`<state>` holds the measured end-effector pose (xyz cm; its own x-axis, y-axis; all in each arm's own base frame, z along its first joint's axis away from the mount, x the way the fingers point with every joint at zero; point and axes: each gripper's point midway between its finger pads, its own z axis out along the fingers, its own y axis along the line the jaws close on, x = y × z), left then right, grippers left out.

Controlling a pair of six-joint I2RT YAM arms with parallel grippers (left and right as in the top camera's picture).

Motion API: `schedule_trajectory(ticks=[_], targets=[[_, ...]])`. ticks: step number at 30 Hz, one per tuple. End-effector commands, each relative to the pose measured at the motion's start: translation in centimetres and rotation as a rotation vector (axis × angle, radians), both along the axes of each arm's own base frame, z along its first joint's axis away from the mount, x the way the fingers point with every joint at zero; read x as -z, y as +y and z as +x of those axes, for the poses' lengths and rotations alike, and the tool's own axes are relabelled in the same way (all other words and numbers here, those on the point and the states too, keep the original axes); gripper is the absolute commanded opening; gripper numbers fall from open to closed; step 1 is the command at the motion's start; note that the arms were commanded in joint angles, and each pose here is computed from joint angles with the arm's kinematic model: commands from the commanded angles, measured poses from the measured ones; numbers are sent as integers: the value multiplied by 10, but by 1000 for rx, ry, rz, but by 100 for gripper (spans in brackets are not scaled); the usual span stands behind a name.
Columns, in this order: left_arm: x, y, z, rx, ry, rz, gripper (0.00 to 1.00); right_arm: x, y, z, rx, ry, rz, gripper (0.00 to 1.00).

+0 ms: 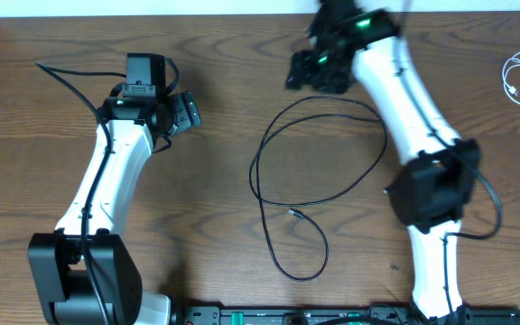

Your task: Untangle cables

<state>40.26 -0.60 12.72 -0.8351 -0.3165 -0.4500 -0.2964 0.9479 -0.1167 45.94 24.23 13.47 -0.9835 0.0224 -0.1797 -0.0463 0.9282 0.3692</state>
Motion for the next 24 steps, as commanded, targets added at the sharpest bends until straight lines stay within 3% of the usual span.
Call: schedule_trajectory(ticks=[1, 14, 24], targets=[[-9, 0, 4, -8, -21, -17, 92, 22, 11, -4, 114, 3, -133, 63], [-9, 0, 4, -8, -20, -17, 93, 101, 58, -25, 209, 62, -257, 62], [-9, 0, 4, -8, -20, -17, 94, 117, 67, -32, 228, 26, -326, 60]])
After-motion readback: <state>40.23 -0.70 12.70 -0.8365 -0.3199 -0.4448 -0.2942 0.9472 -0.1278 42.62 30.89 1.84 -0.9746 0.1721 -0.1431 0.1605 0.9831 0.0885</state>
